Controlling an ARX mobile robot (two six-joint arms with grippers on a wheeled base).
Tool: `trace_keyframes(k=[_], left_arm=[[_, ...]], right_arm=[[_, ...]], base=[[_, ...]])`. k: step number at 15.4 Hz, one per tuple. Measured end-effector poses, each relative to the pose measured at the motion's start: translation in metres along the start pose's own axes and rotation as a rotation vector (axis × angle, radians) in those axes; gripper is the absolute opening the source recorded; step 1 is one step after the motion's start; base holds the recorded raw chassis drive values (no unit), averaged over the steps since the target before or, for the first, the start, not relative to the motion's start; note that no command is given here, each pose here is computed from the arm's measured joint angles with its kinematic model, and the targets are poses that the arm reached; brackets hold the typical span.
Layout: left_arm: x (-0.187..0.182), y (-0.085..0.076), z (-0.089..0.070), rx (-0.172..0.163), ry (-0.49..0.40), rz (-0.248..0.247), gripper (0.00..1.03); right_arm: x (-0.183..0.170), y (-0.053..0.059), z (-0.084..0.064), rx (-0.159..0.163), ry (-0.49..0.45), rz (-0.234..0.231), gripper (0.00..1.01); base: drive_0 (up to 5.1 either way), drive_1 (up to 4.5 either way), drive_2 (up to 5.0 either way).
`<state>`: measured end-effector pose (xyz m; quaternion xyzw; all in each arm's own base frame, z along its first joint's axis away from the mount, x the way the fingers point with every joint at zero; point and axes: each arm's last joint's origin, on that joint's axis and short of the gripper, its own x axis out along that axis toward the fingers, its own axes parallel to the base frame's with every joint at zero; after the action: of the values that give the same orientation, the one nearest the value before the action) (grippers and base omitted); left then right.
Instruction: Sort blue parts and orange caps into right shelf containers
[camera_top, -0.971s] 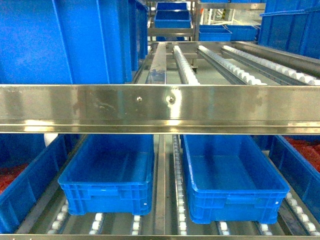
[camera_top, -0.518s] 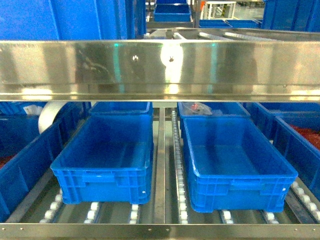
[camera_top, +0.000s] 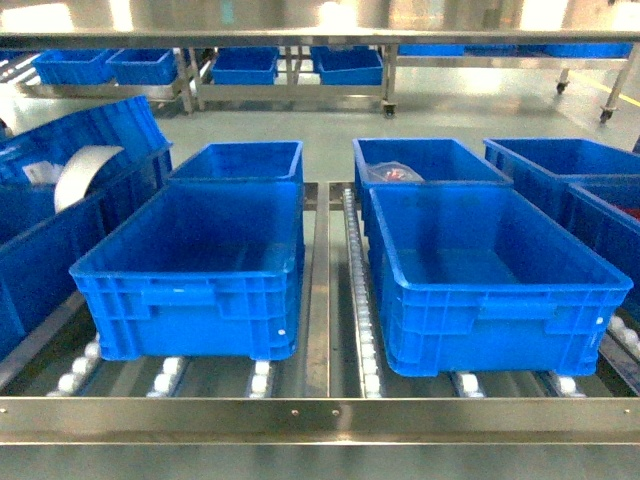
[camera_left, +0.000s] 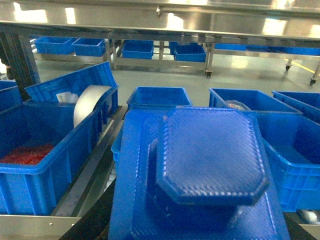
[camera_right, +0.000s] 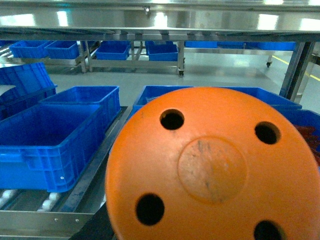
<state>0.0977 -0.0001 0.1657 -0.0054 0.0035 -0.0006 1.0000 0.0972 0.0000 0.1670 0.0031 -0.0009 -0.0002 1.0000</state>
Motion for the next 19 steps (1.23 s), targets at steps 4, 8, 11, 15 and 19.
trace_keyframes(k=[4,8,11,15,19], left_arm=[[0.0000,0.0000,0.0000,0.000,0.000,0.000,0.42],[0.0000,0.0000,-0.0001,0.000,0.001,0.001,0.42],[0.0000,0.0000,-0.0001,0.000,0.001,0.000,0.42],[0.0000,0.0000,-0.0001,0.000,0.001,0.000,0.42],[0.0000,0.0000,0.0000,0.000,0.000,0.001,0.42]], right_arm=[[0.0000,0.0000,-0.0001,0.000,0.001,0.001,0.45],[0.0000,0.0000,-0.0001,0.000,0.001,0.001,0.45],[0.0000,0.0000,-0.0002,0.000,0.002,0.001,0.45],[0.0000,0.0000,0.0000,0.000,0.000,0.001,0.45],[0.0000,0.0000,0.0000,0.000,0.000,0.001,0.45]], base=[[0.0,0.00,0.0],[0.0,0.00,0.0],[0.0,0.00,0.0],[0.0,0.00,0.0],[0.0,0.00,0.0]])
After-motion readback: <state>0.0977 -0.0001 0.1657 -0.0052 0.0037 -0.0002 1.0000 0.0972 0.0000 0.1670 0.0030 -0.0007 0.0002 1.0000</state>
